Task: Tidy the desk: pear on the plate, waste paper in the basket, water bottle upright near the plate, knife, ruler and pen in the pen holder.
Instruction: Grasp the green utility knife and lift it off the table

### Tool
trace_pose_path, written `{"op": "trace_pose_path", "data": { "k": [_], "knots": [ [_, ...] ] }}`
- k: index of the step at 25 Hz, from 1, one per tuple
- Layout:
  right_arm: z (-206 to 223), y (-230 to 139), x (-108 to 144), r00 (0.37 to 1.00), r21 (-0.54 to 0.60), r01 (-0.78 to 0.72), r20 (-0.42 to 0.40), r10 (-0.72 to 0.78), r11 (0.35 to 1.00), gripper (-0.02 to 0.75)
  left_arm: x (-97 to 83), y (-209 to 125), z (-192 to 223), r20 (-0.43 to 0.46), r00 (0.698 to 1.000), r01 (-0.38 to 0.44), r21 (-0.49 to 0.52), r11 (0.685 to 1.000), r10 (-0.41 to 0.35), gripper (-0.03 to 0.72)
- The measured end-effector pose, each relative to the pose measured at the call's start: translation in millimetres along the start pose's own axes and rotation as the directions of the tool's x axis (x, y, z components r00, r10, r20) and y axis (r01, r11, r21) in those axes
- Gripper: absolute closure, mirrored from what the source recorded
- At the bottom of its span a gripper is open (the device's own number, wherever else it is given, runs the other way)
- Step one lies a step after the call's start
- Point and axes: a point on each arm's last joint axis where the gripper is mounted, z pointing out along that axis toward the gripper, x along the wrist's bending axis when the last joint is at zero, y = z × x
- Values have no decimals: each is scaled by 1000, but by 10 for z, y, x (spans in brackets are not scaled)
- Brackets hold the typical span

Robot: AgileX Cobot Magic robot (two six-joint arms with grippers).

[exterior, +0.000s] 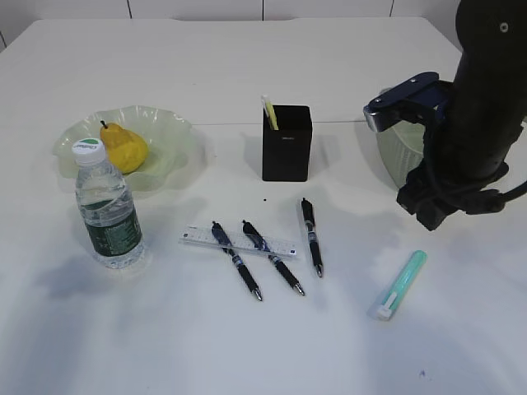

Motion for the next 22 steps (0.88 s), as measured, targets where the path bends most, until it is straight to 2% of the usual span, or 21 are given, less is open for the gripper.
{"op": "trace_pose_path", "data": {
  "k": [6,12,19,22],
  "knots": [
    [-1,34,-8,1000,-37,3,9,-2,999,364,1,21,0,-1,1000,0,-23,1000,0,232],
    [-2,29,-68,996,-30,42,76,-40,999,364,3,25,0,-3,1000,-2,-27,1000,2,232],
    [-3,35,-72,997,-41,-19,79,22,999,367,8,67,-3,-9,1000,-5,-74,997,4,232],
    [-4,60,-80,996,-65,21,89,-16,998,378,8,69,-3,-9,1000,-5,-76,997,4,232]
  ]
}}
